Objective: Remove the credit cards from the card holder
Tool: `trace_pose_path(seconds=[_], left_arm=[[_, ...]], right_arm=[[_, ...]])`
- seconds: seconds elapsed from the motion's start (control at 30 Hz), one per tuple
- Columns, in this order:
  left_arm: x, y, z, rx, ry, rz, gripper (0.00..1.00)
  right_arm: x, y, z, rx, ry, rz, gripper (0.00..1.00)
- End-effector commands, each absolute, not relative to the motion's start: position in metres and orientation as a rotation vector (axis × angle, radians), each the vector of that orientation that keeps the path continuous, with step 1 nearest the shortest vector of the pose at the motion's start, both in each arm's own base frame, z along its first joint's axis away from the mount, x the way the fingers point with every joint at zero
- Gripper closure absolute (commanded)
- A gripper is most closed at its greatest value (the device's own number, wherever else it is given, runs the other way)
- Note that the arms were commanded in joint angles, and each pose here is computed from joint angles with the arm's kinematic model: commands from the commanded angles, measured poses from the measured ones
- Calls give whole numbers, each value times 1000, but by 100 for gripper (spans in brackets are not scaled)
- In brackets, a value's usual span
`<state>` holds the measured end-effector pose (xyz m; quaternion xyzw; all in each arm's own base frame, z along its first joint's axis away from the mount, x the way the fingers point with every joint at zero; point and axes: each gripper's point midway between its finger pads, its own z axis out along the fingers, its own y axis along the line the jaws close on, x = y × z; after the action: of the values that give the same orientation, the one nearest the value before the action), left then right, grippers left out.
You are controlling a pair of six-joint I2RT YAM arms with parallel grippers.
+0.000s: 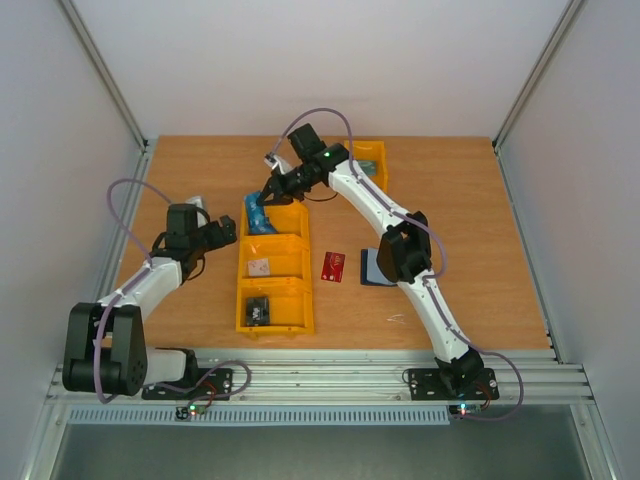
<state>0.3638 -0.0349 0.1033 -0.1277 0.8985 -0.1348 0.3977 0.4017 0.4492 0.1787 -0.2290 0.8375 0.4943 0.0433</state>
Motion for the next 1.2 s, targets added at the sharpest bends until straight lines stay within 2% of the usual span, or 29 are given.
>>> trace_pose_path(seconds=[0.0, 0.43, 0.97, 1.1, 1.17], left_arm=[[369, -36, 105, -396, 2225, -398, 1], [357, -29, 82, -514, 2238, -398, 1], [358, -31, 73, -518, 2239, -410, 1], [359, -31, 72, -519, 2239, -410, 1], [359, -31, 72, -520, 2240, -409, 1]], right_arm=[[415, 450, 170, -639, 2566, 1455, 99], [415, 458, 129, -612, 2645, 1379, 99], [420, 466, 83, -382, 2776, 1370, 99], [426, 470, 82, -347, 2757, 1376, 94], [427, 469, 78, -324, 2770, 1354, 88]])
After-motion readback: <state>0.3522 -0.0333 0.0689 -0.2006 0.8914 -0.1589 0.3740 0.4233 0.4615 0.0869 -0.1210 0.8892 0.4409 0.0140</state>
